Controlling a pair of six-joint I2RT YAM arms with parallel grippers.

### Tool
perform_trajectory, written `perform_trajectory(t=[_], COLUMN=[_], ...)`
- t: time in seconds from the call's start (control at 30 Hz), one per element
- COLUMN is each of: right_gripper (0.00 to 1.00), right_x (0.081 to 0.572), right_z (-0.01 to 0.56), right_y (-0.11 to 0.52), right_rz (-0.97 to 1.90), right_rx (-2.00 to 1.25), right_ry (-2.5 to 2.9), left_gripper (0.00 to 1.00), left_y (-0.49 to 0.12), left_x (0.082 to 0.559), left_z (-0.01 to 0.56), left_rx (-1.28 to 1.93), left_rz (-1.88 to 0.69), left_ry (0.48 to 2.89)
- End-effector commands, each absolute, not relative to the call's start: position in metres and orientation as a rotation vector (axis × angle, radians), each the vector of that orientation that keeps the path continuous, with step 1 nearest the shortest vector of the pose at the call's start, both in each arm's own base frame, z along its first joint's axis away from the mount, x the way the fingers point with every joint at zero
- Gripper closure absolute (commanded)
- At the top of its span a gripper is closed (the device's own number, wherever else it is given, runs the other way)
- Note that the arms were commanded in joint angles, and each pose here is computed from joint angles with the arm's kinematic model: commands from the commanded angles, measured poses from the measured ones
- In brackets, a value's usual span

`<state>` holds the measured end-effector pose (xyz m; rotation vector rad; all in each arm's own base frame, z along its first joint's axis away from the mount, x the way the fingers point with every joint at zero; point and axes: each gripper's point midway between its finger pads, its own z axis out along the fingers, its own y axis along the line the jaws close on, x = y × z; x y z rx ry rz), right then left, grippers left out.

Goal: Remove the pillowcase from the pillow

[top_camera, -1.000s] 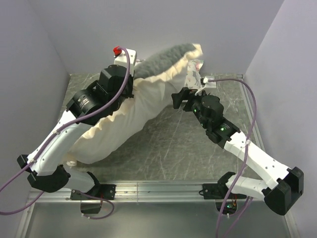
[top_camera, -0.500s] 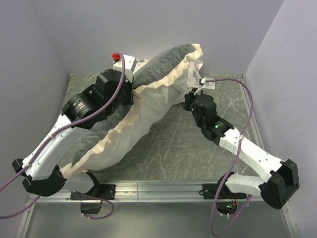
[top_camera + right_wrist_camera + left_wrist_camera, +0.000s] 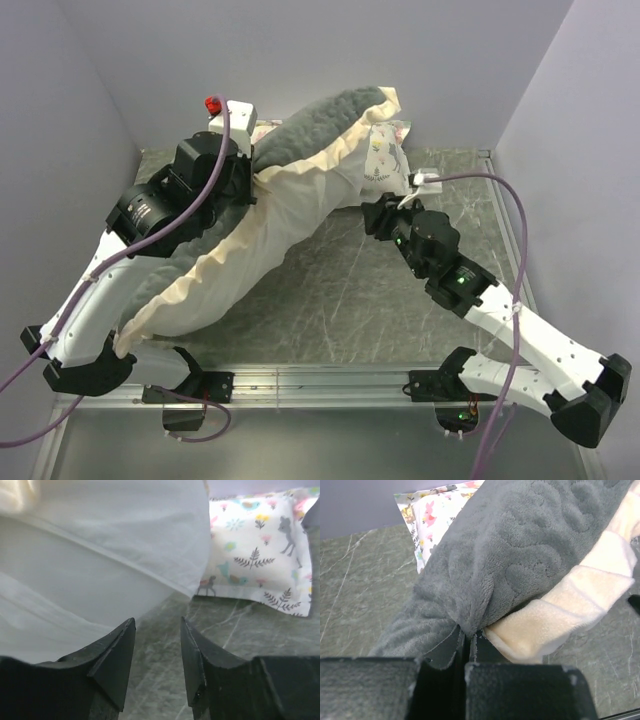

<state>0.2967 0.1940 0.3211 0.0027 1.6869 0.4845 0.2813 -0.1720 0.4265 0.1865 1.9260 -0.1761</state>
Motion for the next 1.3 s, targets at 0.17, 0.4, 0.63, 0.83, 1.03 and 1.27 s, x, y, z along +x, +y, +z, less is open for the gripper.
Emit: perform_trajectory(t=[0.17, 0.4, 0.63, 0.83, 1.03, 1.27], right_gripper=[0.47, 0.46, 0.46, 0.35, 0.49, 1.0], right_x=[0.316, 0.345, 0.37, 0.382, 0.4, 0.382], right_z=[0.295, 0.277, 0.246, 0.236, 0.253, 0.27], right_y=[0.227, 0.215, 0.19, 0.192, 0.205, 0.186], right_rz=[0.52, 0.408, 0.196, 0.178, 0.183, 0.137], right_rx=[-0.086, 0.072, 0.247, 0.265, 0.237, 0.261], right_ry=[1.655, 1.625, 1.604, 1.573, 1.544, 1.59], left_gripper=[1.0, 1.0, 1.0, 1.0, 1.0, 1.0], left_y=[-0.159, -0.161, -0.159, -0.159, -0.154, -0.14], left_x=[0.268, 0.264, 0.26, 0.256, 0.253, 0.27], left_z=[0.515, 0.518, 0.518, 0.517, 0.515, 0.51], left_rx=[0.033, 0.046, 0.042, 0.049, 0.051, -0.011], left_rz=[-0.373, -0.399, -0.414, -0.43, -0.412, -0.306], left_ry=[1.662, 1.662, 1.665, 1.668, 1.682, 1.671])
